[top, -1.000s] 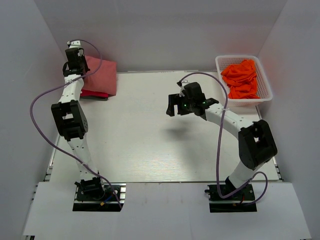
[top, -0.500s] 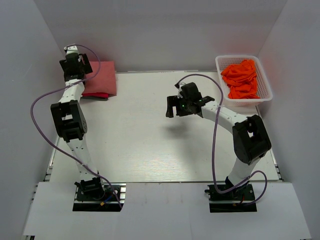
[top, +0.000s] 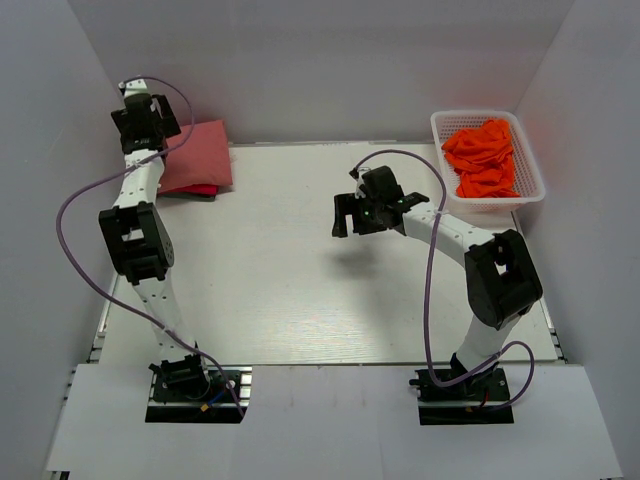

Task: Fold and stack the t-shirts
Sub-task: Put the neatly folded tshirt into the corner of the board with the left arm

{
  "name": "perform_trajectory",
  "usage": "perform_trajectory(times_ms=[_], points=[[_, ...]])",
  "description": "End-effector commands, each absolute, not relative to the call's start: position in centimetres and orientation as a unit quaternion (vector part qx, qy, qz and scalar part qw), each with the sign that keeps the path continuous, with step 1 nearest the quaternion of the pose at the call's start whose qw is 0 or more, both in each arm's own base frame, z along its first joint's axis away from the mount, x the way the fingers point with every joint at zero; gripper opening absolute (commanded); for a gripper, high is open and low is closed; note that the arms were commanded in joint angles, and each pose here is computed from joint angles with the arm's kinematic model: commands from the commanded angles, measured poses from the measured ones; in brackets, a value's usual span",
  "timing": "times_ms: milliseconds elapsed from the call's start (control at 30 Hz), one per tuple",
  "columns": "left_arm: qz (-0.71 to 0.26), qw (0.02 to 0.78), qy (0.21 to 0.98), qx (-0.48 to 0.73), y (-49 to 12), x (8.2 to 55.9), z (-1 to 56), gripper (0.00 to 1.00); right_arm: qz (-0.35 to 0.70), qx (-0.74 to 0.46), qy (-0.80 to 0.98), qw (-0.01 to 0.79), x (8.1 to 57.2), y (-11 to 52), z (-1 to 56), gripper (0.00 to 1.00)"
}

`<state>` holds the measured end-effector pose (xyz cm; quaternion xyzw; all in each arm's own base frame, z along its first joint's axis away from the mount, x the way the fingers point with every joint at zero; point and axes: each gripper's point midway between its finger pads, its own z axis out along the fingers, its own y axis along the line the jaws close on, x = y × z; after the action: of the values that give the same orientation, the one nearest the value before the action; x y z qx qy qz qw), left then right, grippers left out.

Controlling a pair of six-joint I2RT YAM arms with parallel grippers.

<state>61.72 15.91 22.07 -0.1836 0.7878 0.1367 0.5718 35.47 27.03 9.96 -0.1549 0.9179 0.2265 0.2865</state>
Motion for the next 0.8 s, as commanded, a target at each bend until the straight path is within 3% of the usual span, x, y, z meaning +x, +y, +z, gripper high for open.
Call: perform_trajectory(times_ms=[0, 300, 600, 767], points=[[0.109, 0.57, 0.795, -0.177, 13.8, 61.1, 24.8, 1.0, 0.248, -0.156, 0.905, 0.308, 35.9, 27.6, 11.7, 0.9], [-0.047, 0.617, 0.764, -0.183, 6.9, 60.1, 23.7, 1.0, 0.292, -0.17, 0.894, 0.295, 34.9, 29.1, 11.4, 0.9], [-0.021, 0.679, 0.694, -0.239, 10.3, 61.8, 21.6, 1.0, 0.324, -0.194, 0.889, 0.261, 34.1, 30.2, 10.0, 0.9], [0.028, 0.71, 0.683, -0.168, 10.5, 63.8, 20.5, 1.0, 0.331, -0.199, 0.889, 0.245, 34.3, 30.7, 9.2, 0.9]])
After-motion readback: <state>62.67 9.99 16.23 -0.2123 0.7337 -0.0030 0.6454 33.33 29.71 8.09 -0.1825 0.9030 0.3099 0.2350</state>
